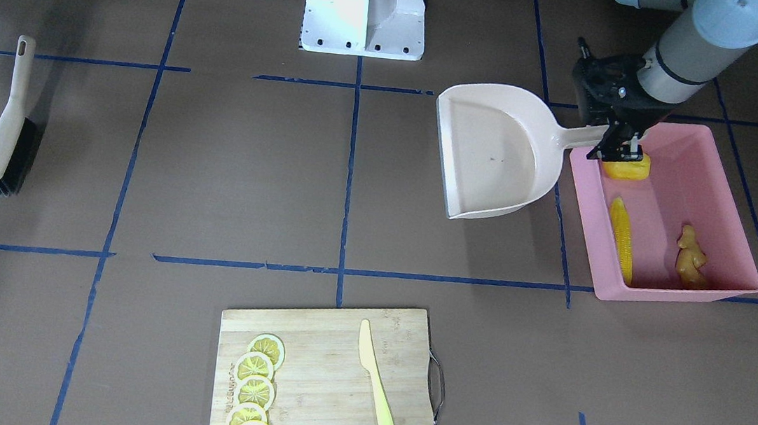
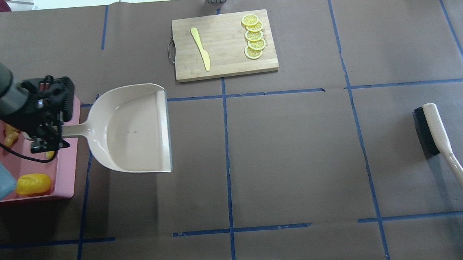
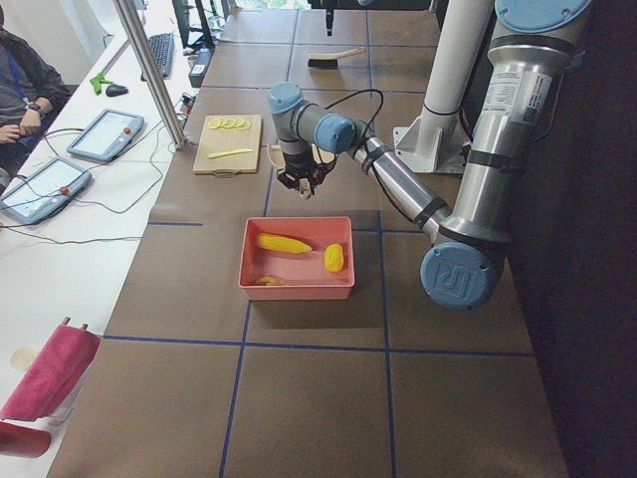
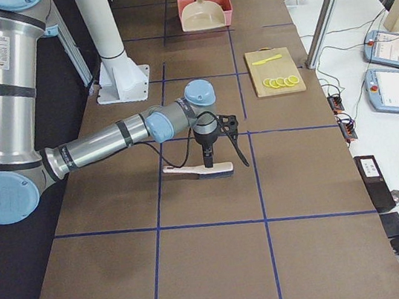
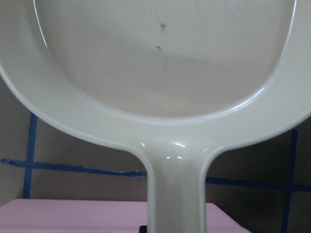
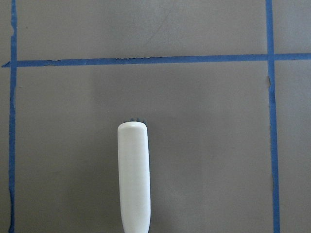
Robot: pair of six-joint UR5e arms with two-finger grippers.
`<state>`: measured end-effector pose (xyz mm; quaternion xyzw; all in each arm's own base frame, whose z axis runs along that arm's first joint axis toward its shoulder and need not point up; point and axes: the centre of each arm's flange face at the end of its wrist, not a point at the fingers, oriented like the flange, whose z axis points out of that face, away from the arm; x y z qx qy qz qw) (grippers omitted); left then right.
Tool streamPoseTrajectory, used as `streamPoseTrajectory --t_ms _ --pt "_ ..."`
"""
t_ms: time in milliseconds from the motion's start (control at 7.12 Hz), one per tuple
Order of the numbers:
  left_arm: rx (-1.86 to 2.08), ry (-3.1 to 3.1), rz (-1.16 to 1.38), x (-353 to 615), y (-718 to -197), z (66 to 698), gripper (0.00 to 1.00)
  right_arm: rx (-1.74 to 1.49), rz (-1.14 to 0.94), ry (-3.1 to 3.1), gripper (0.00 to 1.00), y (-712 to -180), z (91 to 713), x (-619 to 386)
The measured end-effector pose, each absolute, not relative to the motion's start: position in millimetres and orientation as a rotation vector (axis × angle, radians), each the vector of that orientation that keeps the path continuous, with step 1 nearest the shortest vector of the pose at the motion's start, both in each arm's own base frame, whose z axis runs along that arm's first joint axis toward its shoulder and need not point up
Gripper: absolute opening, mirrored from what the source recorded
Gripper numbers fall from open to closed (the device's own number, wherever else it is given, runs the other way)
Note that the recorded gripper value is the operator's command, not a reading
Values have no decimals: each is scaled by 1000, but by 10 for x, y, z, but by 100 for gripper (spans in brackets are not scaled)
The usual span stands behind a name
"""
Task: Sweep and dump trash into bin
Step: 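Carry the beige dustpan away from the bin toward the table center with the left gripper, then lower the dustpan flat onto the table beside the bin with the left gripper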
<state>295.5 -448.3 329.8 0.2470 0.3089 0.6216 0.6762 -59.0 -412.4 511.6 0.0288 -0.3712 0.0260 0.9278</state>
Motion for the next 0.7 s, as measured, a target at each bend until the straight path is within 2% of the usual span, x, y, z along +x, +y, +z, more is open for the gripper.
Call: streamPoseTrajectory --t_ms 703 --pt "627 690 1393 3940 -4234 3554 7 65 76 -741 100 -4138 5158 -352"
